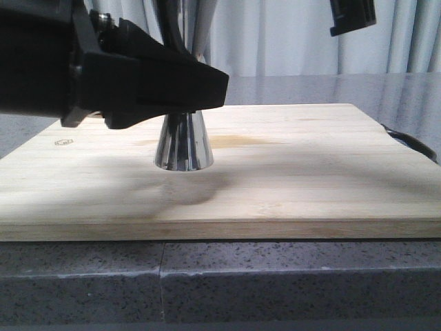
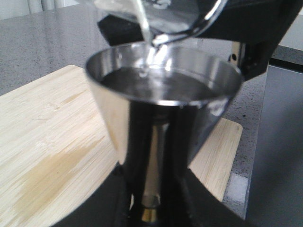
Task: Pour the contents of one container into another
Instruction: 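Tilt the beaker with the right gripper, pouring liquid into the jigger, then tilt the beaker upright and lower it to the board with the right gripper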
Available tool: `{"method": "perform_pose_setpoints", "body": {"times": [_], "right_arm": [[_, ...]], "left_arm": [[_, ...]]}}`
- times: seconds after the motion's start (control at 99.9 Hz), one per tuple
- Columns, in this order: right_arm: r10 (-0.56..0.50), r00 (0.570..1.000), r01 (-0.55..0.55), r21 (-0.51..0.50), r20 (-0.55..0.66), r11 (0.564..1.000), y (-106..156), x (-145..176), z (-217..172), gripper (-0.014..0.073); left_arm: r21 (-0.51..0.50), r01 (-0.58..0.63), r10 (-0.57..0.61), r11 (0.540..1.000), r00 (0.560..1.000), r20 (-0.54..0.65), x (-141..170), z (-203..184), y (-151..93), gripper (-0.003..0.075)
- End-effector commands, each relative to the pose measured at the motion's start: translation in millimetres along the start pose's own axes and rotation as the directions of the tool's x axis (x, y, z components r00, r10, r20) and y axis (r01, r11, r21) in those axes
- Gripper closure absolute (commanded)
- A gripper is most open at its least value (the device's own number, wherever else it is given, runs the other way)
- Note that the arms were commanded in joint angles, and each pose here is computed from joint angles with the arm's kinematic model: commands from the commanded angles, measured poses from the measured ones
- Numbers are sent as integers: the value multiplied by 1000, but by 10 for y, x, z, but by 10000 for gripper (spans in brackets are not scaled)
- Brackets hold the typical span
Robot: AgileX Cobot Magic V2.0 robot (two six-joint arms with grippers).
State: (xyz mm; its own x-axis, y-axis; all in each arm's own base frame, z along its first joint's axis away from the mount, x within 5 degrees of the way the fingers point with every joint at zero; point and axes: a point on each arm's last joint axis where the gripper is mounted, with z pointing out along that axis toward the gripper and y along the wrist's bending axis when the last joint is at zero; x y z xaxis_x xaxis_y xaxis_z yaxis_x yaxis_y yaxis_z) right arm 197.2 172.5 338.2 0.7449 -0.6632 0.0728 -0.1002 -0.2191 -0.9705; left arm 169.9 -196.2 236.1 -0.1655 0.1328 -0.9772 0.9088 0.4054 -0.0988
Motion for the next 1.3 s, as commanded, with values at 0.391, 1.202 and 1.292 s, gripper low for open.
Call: {"method": "perform_pose_setpoints", "body": {"times": [0.391,1.202,1.292], "right_arm": [[556,831,-549,127,-18,826,-200,79,-57,431],[979,184,-907,399,84,136,285,968,285,431],[988,139,-909,405,73,98,409,1022,393,431]], "left_arm": [[29,11,-15,1000,993,121,-206,-22,-31,739],[29,11,-15,1000,993,121,-206,-22,-31,739],[29,11,-15,1000,993,121,-206,-22,-31,739]]}}
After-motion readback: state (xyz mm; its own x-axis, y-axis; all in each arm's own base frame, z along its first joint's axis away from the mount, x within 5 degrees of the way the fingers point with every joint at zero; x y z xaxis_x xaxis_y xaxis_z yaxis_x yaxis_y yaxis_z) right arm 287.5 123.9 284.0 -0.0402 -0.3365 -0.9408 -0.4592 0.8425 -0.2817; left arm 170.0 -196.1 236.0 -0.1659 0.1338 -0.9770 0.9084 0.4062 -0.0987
